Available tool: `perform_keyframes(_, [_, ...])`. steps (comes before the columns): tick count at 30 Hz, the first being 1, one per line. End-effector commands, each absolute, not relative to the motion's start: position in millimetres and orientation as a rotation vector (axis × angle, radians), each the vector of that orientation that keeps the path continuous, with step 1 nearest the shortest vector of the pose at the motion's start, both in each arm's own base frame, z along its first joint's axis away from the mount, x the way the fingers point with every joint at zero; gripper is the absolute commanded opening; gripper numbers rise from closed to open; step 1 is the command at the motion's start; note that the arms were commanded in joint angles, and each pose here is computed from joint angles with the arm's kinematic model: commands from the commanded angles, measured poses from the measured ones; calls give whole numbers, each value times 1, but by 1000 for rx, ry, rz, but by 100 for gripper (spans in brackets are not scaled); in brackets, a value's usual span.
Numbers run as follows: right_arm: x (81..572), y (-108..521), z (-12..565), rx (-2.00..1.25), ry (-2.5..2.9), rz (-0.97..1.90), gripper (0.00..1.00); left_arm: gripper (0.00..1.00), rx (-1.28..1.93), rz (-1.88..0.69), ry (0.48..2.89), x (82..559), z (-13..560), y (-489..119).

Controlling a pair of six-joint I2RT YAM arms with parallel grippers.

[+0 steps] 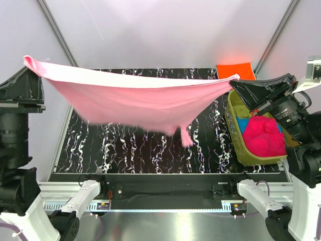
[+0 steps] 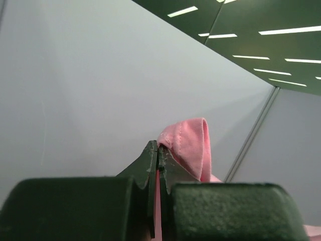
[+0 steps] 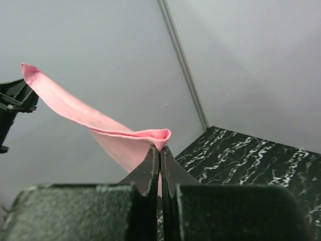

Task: Fold and stack the t-shirts
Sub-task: Flatten the tshirt out

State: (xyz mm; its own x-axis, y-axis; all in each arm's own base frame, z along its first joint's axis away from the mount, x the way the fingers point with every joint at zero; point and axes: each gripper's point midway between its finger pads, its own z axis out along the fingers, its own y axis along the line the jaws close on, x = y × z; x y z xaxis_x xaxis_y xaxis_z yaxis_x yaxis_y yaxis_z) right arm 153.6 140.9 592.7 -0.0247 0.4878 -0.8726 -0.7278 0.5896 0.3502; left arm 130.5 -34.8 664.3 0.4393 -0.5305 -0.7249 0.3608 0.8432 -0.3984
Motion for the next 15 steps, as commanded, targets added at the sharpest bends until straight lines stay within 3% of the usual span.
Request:
perform_keyframes(1, [134,153,615,-273,1179,1144,0,0,-272,-460,996,144,659,-17])
perform_keyframes(5, [167,153,601,-202,1235,1119,0,0,-329,-394,1026,175,652,-5])
perform_keyframes(8, [214,149,555,-91,1345,1049,0,0,-316,-386,1094,235,633,-13])
perform_keyframes(11, [263,147,475,23,1521,982,0,0,-299,-381,1309,344,570,-30])
perform_keyframes(15, [296,133,401,174,1655,864,0,0,-212,-433,1530,452,491,-61])
